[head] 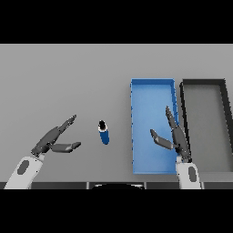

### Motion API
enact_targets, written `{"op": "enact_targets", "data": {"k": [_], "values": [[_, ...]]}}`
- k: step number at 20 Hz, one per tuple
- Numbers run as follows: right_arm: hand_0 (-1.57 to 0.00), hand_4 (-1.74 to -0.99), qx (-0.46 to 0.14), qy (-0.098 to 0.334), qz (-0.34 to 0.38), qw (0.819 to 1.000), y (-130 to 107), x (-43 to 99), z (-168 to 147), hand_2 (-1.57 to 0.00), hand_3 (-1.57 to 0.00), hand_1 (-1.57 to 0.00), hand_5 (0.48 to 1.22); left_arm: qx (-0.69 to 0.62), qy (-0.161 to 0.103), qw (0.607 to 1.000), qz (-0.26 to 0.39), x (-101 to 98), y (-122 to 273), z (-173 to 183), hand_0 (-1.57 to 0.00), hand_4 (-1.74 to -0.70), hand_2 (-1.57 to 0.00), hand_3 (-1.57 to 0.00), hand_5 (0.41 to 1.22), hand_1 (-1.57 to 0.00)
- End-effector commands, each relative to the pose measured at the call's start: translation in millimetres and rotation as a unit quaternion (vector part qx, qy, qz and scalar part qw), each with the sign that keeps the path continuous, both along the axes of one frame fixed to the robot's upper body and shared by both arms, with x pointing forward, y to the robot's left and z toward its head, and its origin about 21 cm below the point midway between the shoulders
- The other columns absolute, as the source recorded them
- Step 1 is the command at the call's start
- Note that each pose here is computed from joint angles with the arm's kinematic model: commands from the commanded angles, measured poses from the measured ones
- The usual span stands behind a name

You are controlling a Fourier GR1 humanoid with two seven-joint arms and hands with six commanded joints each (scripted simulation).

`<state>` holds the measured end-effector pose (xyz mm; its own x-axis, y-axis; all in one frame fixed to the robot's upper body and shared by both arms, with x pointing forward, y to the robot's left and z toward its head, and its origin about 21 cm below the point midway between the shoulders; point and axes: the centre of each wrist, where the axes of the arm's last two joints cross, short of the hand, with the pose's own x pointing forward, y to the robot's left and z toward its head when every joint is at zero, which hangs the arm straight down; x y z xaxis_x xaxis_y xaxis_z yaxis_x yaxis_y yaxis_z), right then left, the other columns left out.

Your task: Pick up the blue pipe and place it into the blue bin.

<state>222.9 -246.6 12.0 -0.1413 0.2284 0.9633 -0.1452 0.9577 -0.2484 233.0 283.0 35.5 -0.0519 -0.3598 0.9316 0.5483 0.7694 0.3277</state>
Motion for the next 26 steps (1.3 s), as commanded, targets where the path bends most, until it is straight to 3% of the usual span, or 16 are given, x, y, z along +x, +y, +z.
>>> {"op": "enact_targets", "data": {"k": [1, 7, 13, 16, 20, 23, 24, 25, 26], "values": [[0.00, -1.239, -0.001, -0.001, 0.000, 1.000, -2, 0.5, -1, 0.00, 0.00, 0.00, 0.606, 0.001, 0.006, 1.000, -0.013, -0.4, -4, 2, 0.00, -1.08, 0.00, 0.00, 0.488, 0.00], [0.00, -1.263, 0.002, -0.003, -0.004, 1.000, -2, 0.1, -1, 0.00, 0.00, 0.00, 0.617, -0.003, 0.019, 0.997, -0.070, -6.7, -45, -18, 0.00, -1.11, 0.00, 0.00, 0.447, 0.00], [0.00, -1.276, 0.004, 0.003, -0.009, 1.000, 2, -2.0, 0, 0.00, 0.00, 0.00, 0.613, -0.010, 0.030, 0.996, -0.084, 10.0, -82, -30, 0.00, -1.11, 0.00, 0.00, 0.447, 0.00], [0.00, -1.274, 0.010, 0.007, -0.009, 1.000, -3, -2.9, 0, 0.00, 0.00, 0.00, 0.605, -0.023, 0.052, 0.994, -0.088, 19.3, -97, -41, 0.00, -1.12, 0.00, 0.00, 0.448, 0.00], [0.00, -1.267, 0.007, 0.002, -0.010, 1.000, -5, -5.1, -1, 0.00, 0.00, 0.00, 0.598, -0.024, 0.018, 0.995, -0.097, 26.4, -114, -50, 0.00, -1.07, 0.00, 0.00, 0.445, 0.00], [0.00, -1.267, 0.010, 0.004, -0.010, 1.000, -4, -3.7, 0, 0.00, 0.00, 0.00, 0.600, -0.062, 0.027, 0.992, -0.109, 30.0, -127, -55, 0.00, -1.11, -0.02, -0.02, 0.507, 0.00], [0.00, -1.266, 0.011, 0.002, -0.011, 1.000, -3, -6.2, 0, 0.00, 0.00, 0.00, 0.601, -0.076, 0.032, 0.991, -0.105, 33.0, -134, -56, 0.00, -1.14, -0.11, -0.10, 0.550, -0.03], [0.00, -1.261, 0.011, 0.002, -0.011, 1.000, -4, -7.2, 0, 0.00, 0.00, 0.00, 0.600, -0.093, 0.035, 0.991, -0.094, 33.4, -138, -60, -0.02, -1.21, -0.29, -0.26, 0.607, -0.16], [0.00, -1.260, 0.008, 0.011, -0.014, 1.000, -5, -3.8, -2, 0.00, 0.00, 0.00, 0.600, -0.109, 0.044, 0.989, -0.087, 30.7, -141, -62, -0.19, -1.25, -0.48, -0.52, 0.730, -0.35]]}}
